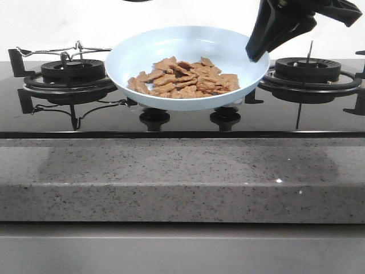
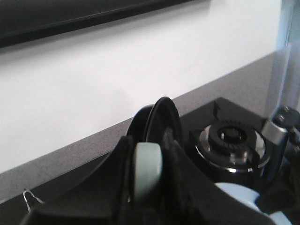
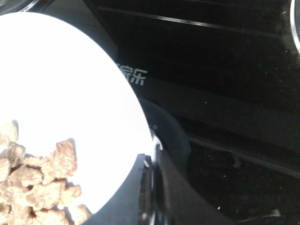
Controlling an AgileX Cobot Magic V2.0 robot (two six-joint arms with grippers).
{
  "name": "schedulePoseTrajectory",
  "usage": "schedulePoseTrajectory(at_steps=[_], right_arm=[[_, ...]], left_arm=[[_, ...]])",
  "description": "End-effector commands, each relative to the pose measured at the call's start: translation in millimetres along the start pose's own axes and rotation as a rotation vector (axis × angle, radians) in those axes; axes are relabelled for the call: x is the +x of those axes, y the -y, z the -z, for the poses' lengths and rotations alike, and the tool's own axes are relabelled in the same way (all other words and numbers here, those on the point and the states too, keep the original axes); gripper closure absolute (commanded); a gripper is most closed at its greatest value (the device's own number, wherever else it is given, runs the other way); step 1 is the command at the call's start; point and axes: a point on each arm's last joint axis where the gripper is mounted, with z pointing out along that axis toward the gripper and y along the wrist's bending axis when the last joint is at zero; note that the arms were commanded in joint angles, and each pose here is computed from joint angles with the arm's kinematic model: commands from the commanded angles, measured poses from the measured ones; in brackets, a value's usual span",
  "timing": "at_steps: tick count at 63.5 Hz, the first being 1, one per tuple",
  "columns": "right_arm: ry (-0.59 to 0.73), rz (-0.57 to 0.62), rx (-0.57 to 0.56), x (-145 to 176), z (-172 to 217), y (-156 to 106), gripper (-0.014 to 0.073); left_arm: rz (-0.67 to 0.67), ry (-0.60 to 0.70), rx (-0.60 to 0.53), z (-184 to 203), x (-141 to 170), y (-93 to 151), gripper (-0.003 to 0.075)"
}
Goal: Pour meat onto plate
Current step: 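Return the empty pan with the left gripper onto its burner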
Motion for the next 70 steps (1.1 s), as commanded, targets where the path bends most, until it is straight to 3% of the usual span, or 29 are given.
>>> schedulePoseTrajectory(at_steps=[1,12,26,33,52,70], right_arm=[[0.102,-0.007,-0.034,-12,19,-8,0.0654],[0.101,-0.007,-0.034,-11,19,-8,0.0654],[0.101,-0.007,-0.034,-11,19,-8,0.0654],[0.101,-0.007,-0.034,-11,19,-8,0.0654],[0.101,-0.007,-0.034,-11,19,-8,0.0654],[0.101,-0.007,-0.034,-11,19,-8,0.0654]], left_arm=[[0.247,0.161,-0.070,9,-18,-26,0.0740],[0.592,0.130,-0.123,-2,6,-94,0.0740],[0.988,0.129,0.039,-14,44,-163,0.0741],[1.096,0.137,0.022,-24,66,-191,0.0741],[1.312,0.079,0.089,-61,120,-222,0.0741],[1.303,0.014,0.052,-66,136,-226,0.0741]])
